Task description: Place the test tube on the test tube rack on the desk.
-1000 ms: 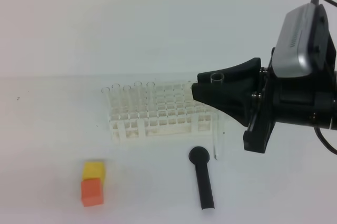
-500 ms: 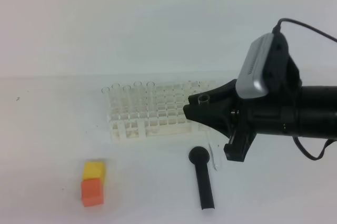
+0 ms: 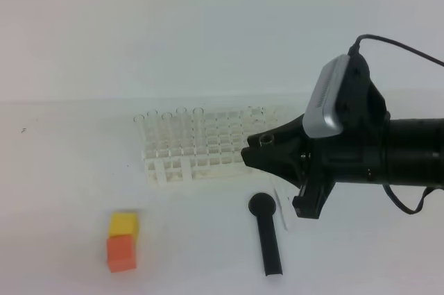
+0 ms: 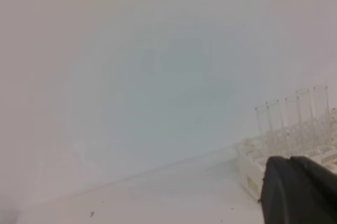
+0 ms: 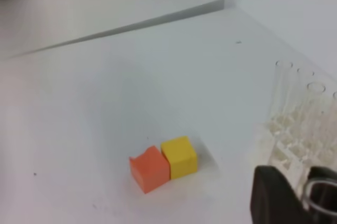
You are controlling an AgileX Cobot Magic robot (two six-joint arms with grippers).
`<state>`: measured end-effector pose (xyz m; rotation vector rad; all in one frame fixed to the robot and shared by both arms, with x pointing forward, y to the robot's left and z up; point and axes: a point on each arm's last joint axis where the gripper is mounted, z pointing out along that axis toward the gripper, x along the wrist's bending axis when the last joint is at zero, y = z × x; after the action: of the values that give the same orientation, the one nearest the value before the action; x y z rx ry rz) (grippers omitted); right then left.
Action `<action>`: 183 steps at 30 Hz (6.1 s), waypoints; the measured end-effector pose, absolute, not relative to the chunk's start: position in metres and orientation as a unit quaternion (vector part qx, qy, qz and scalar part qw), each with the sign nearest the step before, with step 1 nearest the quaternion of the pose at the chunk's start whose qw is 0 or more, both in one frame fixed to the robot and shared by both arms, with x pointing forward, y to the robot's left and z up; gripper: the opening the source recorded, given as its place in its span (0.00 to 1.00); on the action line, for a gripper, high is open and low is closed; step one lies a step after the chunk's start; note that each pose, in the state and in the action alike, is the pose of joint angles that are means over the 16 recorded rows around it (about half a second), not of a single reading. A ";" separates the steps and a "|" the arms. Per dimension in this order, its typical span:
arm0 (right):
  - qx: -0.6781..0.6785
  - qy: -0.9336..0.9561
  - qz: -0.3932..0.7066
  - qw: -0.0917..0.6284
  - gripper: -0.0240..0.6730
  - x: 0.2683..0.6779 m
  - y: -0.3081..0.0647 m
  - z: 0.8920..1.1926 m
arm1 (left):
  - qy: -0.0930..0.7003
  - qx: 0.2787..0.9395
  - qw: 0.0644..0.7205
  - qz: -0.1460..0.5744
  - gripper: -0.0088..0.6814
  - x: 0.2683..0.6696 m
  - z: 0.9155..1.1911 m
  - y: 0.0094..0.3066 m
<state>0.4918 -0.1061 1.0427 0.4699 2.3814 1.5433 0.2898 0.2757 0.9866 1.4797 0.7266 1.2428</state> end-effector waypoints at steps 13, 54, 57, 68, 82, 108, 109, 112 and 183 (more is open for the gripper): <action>0.301 0.820 0.395 0.284 0.20 0.516 -0.122 1.027 | 0.302 0.616 0.513 0.517 0.01 0.290 0.987 0.276; 0.305 0.628 0.648 0.305 0.20 0.585 -0.009 0.988 | 0.658 0.355 0.507 0.429 0.01 0.292 0.970 0.317; 0.303 0.635 0.642 0.305 0.20 0.585 -0.008 0.984 | 0.660 0.376 0.499 0.418 0.01 0.292 0.966 0.314; 0.297 0.651 0.624 0.315 0.21 0.586 -0.006 0.970 | 0.636 0.455 0.478 0.400 0.01 0.292 0.959 0.305; 0.301 0.647 0.622 0.322 0.38 0.588 -0.007 0.968 | 0.627 0.476 0.467 0.401 0.01 0.292 0.958 0.304; 0.224 0.709 0.559 0.367 0.16 0.552 -0.030 1.072 | 0.628 0.478 0.465 0.402 0.01 0.292 0.957 0.304; 0.215 0.716 0.552 0.370 0.13 0.547 -0.033 1.080 | 0.628 0.478 0.465 0.402 0.01 0.292 0.957 0.304; 0.187 0.736 0.529 0.378 0.07 0.531 -0.045 1.106 | 0.628 0.478 0.464 0.402 0.01 0.292 0.957 0.304; 0.482 0.639 0.372 0.471 0.03 0.292 -0.296 0.949 | 0.627 0.478 0.465 0.402 0.01 0.292 0.957 0.304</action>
<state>0.2916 -0.2956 0.9491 1.1800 1.5648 0.9111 0.2918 0.3040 0.9575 1.1737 1.5406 0.9878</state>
